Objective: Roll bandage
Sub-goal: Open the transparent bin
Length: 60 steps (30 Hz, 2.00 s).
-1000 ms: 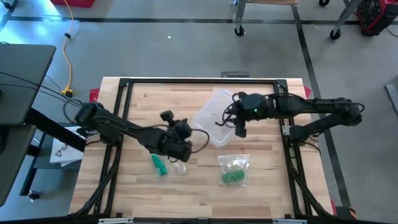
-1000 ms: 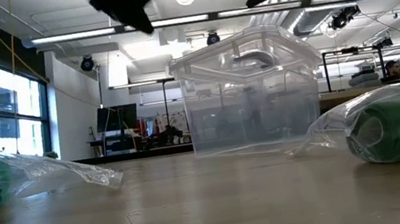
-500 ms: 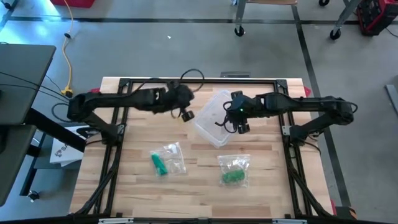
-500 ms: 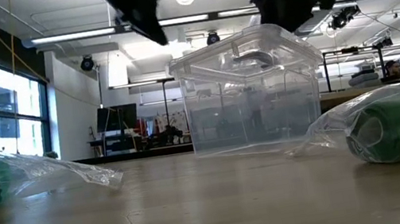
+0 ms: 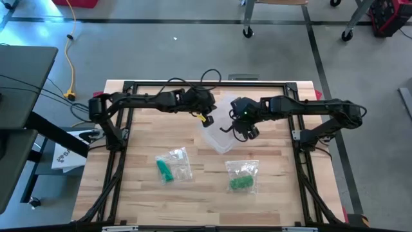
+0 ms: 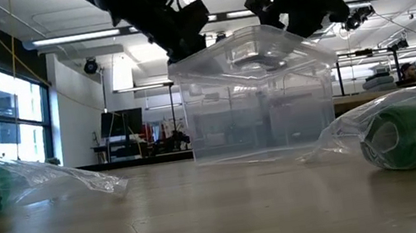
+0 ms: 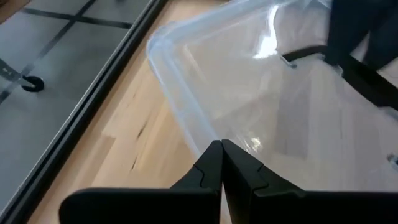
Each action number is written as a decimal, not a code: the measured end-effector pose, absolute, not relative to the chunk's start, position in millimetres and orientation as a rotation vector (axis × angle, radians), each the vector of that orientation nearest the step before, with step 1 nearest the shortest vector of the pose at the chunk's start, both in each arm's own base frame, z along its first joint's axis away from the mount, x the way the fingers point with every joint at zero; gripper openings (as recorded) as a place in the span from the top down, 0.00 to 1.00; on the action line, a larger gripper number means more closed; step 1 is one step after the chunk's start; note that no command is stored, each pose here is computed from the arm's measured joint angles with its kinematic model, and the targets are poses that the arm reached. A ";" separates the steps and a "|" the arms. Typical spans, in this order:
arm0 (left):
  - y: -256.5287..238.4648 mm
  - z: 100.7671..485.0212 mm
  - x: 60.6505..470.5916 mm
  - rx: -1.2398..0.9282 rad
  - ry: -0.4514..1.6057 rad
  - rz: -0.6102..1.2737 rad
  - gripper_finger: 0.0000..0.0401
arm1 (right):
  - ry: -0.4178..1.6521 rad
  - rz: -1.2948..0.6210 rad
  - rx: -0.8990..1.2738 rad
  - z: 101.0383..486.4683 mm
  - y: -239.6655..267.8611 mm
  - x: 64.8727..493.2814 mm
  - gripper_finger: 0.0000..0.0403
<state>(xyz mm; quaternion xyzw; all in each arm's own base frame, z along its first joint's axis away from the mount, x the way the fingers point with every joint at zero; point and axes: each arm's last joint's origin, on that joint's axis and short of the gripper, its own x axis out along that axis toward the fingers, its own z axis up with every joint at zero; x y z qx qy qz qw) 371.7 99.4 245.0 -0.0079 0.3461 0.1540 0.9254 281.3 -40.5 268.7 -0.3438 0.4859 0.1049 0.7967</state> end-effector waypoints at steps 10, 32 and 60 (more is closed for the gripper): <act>100.7 234.5 378.1 -0.047 0.707 0.326 1.00 | 0.984 0.303 -0.910 270.5 -15.5 286.6 0.51; 92.3 232.2 380.5 -0.076 0.706 0.326 1.00 | 0.969 -0.124 -0.984 261.4 10.5 312.5 0.51; 21.1 302.7 385.3 -0.155 0.669 -0.041 1.00 | 0.891 0.113 -0.277 291.9 92.8 224.8 0.51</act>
